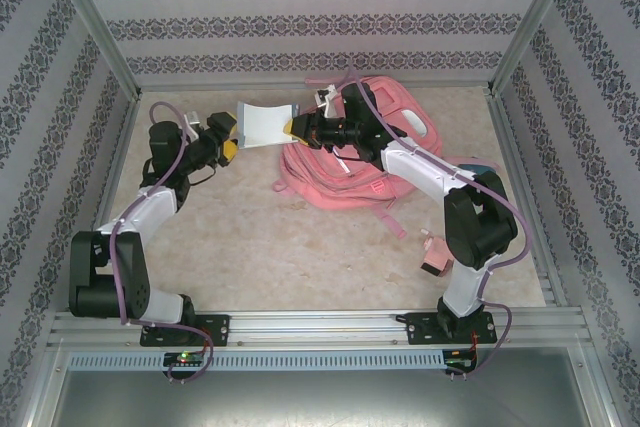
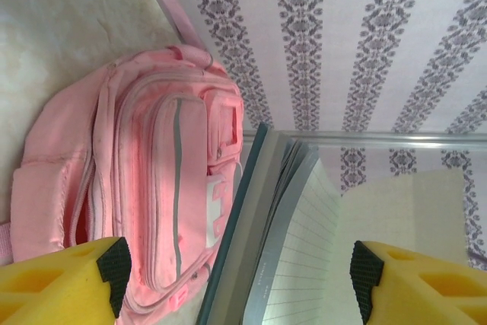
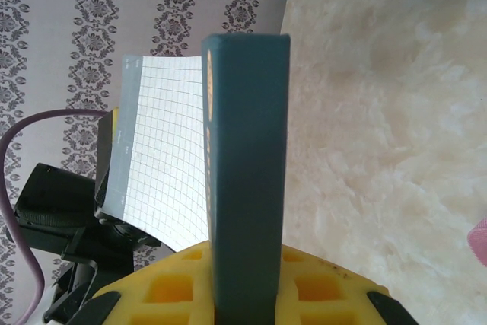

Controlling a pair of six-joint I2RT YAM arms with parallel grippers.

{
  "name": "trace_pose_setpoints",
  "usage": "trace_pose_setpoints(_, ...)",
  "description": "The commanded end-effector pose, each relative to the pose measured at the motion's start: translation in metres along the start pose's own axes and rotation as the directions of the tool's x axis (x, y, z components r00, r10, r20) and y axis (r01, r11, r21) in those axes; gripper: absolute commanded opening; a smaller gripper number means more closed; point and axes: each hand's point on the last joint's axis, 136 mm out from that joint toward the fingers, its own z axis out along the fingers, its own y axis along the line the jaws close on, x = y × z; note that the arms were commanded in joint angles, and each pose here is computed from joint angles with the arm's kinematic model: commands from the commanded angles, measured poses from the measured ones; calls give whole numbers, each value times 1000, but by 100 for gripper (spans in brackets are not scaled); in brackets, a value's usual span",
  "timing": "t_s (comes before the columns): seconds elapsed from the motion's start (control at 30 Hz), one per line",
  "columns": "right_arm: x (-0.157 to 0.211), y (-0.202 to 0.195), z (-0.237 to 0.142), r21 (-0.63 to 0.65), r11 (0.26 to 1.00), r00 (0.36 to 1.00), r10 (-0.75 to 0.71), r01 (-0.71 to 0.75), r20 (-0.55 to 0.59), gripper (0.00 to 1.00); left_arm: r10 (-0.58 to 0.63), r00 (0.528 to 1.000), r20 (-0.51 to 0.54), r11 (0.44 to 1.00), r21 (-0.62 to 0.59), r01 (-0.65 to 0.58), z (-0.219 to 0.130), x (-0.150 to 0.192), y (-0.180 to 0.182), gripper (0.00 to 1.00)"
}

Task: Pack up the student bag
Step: Pass the book.

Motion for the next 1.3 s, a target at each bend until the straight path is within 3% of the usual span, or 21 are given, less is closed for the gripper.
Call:
trace_pose_setpoints(0.0,-7,-2,-1,-11,1000,999,-28,28,22,0,28,996,90,1000,-2,-28,-22,-16,-11,78)
trace_pose_setpoints(0.43,-7,16,7,-70,996,998,-55,54,-4,0,20,999,-41,1000,13,-20,-6,-3,-1,78)
trace_pose_setpoints(0.83,-1,29,17,-122,990,996,-72,66,-45,0,12,990,-142,998,67,-3,14,16,-4,64)
trace_pose_setpoints(0.97,2,27,18,-121,991,996,-72,64,-59,0,-2,992,-126,995,97,14,14,12,-10,43)
trace_pose_setpoints(1.1,5,18,19,-89,994,996,-68,62,-64,3,-12,995,-101,994,107,23,11,8,-17,5)
trace_pose_setpoints(1.13,5,13,19,-70,995,996,-68,64,-61,12,-8,995,-96,994,103,18,10,8,-18,0)
trace_pose_setpoints(1.2,3,0,16,-14,998,997,-69,68,-46,18,1,996,-89,996,90,7,8,8,-18,0)
trace_pose_setpoints(1.27,-1,-20,9,88,992,996,-85,87,-25,30,10,997,-81,997,76,-4,6,8,-17,0)
